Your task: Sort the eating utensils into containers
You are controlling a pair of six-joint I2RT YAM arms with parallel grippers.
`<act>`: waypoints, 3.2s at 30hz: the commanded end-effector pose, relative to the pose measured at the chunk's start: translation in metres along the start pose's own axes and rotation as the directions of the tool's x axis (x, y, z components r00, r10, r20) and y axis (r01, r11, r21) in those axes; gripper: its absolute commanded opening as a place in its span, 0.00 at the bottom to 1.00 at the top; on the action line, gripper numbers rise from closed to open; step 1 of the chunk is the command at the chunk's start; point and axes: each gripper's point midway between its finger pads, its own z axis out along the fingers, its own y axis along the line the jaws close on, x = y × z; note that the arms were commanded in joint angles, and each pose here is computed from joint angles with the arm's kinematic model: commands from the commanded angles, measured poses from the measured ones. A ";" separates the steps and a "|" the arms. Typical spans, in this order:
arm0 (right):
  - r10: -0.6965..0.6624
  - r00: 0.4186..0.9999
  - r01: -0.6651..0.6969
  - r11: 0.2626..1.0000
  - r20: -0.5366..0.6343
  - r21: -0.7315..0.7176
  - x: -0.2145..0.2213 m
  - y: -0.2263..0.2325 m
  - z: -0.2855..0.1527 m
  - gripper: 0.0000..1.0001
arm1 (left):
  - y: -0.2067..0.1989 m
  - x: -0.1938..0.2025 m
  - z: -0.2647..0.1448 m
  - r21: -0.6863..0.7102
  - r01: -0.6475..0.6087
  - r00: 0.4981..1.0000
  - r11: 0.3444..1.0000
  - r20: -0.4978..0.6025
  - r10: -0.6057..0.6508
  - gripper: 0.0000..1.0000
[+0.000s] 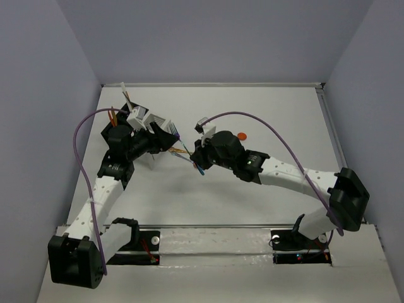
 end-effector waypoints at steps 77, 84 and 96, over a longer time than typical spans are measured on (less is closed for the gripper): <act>0.052 0.975 -0.081 0.988 0.215 0.130 0.026 -0.038 -0.078 0.76 | 0.117 -0.200 0.012 -0.797 -0.164 0.741 0.582 0.290 0.606 0.07; 0.050 0.979 -0.081 0.986 0.200 0.146 0.031 -0.042 -0.073 0.76 | 0.114 -0.194 0.018 -0.795 -0.206 0.738 0.571 0.257 0.624 0.66; 0.040 0.995 -0.055 0.981 0.088 0.185 0.049 -0.049 -0.047 0.49 | -0.020 -0.222 -0.004 -0.447 -0.195 0.740 0.873 0.518 0.430 0.99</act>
